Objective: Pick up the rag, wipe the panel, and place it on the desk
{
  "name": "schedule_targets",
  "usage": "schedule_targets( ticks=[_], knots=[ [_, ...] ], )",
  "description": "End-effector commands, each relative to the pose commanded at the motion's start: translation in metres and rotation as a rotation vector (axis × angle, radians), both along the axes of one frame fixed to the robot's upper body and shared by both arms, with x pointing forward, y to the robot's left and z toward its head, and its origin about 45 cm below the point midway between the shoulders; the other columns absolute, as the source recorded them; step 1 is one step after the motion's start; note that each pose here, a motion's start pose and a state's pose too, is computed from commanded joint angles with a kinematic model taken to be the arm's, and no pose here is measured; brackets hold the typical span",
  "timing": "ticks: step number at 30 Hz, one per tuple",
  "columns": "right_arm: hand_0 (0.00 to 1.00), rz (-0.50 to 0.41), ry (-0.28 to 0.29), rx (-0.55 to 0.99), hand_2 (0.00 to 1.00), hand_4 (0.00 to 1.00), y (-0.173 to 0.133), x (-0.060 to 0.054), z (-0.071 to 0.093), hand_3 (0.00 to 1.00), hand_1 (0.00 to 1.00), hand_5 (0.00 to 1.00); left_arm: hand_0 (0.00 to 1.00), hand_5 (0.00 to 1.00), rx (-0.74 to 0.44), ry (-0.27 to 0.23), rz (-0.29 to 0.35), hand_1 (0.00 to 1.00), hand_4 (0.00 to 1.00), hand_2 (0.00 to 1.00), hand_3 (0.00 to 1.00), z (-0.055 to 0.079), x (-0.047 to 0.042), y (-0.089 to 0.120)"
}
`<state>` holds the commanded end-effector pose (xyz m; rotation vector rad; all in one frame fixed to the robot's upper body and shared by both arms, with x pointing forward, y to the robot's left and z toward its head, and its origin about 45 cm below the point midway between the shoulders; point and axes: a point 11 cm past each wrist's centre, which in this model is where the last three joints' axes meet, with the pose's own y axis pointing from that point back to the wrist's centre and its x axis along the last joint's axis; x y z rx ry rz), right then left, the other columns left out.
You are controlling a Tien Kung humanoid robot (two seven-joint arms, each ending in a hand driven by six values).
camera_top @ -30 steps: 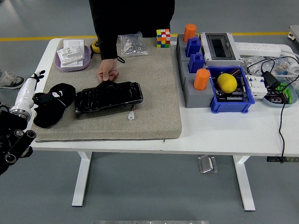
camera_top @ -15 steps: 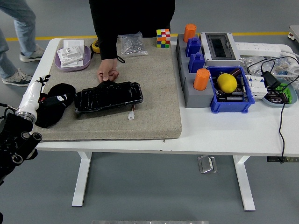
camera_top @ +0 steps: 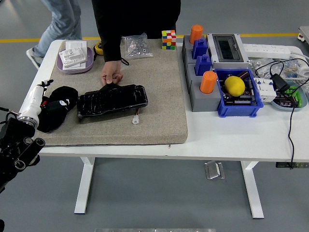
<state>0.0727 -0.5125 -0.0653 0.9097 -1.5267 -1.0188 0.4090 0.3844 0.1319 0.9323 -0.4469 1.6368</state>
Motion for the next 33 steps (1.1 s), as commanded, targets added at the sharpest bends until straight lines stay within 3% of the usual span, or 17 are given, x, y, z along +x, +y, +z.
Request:
schedule_targets(
  ticks=[3,4,9,10,15,16,21,22,27,28,33],
  knots=[
    [0.72,0.003,-0.005,-0.001,0.69,0.94,-0.0003,0.0004,0.0001,0.583,0.661,0.577,0.752,0.346,0.007,0.012,-0.001,0.856,0.949,0.889,0.882,-0.0022,-0.0004,-0.0001],
    [0.72,0.003,-0.007,-0.001,0.69,0.941,-0.0002,0.0008,0.0001,0.584,0.661,0.577,0.632,0.327,0.009,0.014,0.0,0.805,0.942,0.888,0.868,-0.0028,-0.0008,-0.0001],
    [0.72,0.006,-0.011,-0.001,0.69,0.941,0.0002,0.0001,-0.0003,0.584,0.661,0.577,0.632,0.327,0.018,0.021,0.001,0.805,0.942,0.888,0.868,-0.0051,-0.002,-0.0004],
    [0.719,0.007,-0.012,0.0,0.689,0.941,0.0001,-0.0005,-0.0004,0.584,0.66,0.577,0.564,0.325,0.019,0.022,0.001,0.793,0.936,0.886,0.866,-0.0055,-0.0021,-0.0006],
    [0.719,0.009,-0.019,-0.002,0.689,0.941,-0.0002,0.0002,-0.0002,0.584,0.66,0.577,0.564,0.325,0.024,0.021,0.002,0.793,0.936,0.886,0.866,-0.0057,-0.0019,-0.002],
    [0.72,0.009,-0.02,-0.002,0.689,0.94,-0.0002,0.0003,-0.0002,0.584,0.66,0.576,0.489,0.299,0.027,0.021,0.001,0.767,0.921,0.885,0.858,-0.0057,-0.0018,-0.0023],
    [0.72,0.01,-0.02,-0.002,0.689,0.94,0.0,-0.0009,-0.0006,0.584,0.66,0.576,0.489,0.299,0.035,0.024,0.011,0.767,0.921,0.885,0.858,-0.0075,-0.0033,-0.0014],
    [0.719,0.01,-0.02,-0.002,0.689,0.94,-0.0001,-0.0012,-0.0006,0.584,0.66,0.577,0.419,0.246,0.038,0.026,0.012,0.616,0.873,0.839,0.788,-0.008,-0.0037,-0.0011],
    [0.719,0.01,-0.018,-0.003,0.689,0.94,-0.0005,-0.0018,-0.0005,0.584,0.66,0.577,0.419,0.246,0.044,0.031,0.03,0.616,0.873,0.839,0.788,-0.0097,-0.0054,0.0015],
    [0.718,0.01,-0.018,-0.004,0.689,0.94,-0.0007,-0.0017,-0.0004,0.584,0.66,0.578,0.403,0.215,0.044,0.033,0.032,0.475,0.847,0.813,0.712,-0.01,-0.0056,0.0019],
    [0.718,0.01,-0.016,-0.005,0.689,0.94,-0.0014,-0.002,0.0,0.584,0.66,0.578,0.403,0.215,0.039,0.026,0.04,0.475,0.847,0.813,0.712,-0.0098,-0.0058,0.0017]
  ],
)
